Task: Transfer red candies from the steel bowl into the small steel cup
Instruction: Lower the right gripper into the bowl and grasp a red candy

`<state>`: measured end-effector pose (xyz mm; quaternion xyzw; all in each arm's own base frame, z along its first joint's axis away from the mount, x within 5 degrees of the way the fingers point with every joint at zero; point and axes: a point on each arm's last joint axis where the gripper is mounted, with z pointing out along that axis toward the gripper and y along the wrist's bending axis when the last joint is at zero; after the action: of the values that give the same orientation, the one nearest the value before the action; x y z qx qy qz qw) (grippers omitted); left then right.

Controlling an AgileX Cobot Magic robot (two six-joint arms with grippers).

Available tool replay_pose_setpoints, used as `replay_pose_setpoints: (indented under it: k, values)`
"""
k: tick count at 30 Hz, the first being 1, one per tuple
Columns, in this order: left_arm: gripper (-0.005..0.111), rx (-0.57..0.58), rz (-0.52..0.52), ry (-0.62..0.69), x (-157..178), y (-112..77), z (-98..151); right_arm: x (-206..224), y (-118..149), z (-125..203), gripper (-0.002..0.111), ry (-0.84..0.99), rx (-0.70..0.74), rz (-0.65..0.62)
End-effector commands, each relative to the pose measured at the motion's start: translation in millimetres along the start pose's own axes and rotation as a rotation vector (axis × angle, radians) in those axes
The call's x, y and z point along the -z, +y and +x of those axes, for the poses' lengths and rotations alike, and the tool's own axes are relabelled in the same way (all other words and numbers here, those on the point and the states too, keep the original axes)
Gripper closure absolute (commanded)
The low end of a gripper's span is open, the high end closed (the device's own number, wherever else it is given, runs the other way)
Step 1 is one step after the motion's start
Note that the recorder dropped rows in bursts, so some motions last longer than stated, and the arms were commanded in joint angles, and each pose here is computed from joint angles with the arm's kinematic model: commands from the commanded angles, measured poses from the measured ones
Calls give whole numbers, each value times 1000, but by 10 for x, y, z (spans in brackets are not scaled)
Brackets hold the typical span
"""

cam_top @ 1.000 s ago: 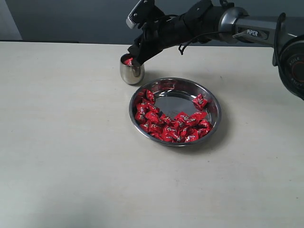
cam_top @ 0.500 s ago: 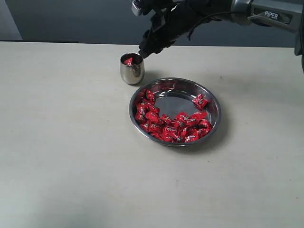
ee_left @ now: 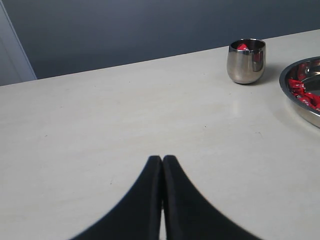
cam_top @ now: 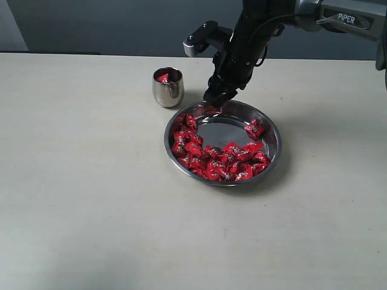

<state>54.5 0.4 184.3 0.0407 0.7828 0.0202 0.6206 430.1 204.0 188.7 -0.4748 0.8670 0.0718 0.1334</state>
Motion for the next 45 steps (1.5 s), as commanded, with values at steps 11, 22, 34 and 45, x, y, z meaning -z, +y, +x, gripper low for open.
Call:
replay_pose_setpoints:
  k: [11, 22, 34, 45]
  values:
    - [106, 4, 10, -13, 4, -6, -12, 94, -47, 136, 71, 37, -110, -126]
    - [106, 4, 10, -13, 4, -6, -12, -192, -34, 207, 71, 94, -160, -214]
    - [106, 4, 10, -13, 4, -6, -12, -296, 54, 243, 71, 86, -212, -300]
    - [106, 4, 10, -13, 4, -6, -12, -484, 181, 378, 71, 123, -239, -392]
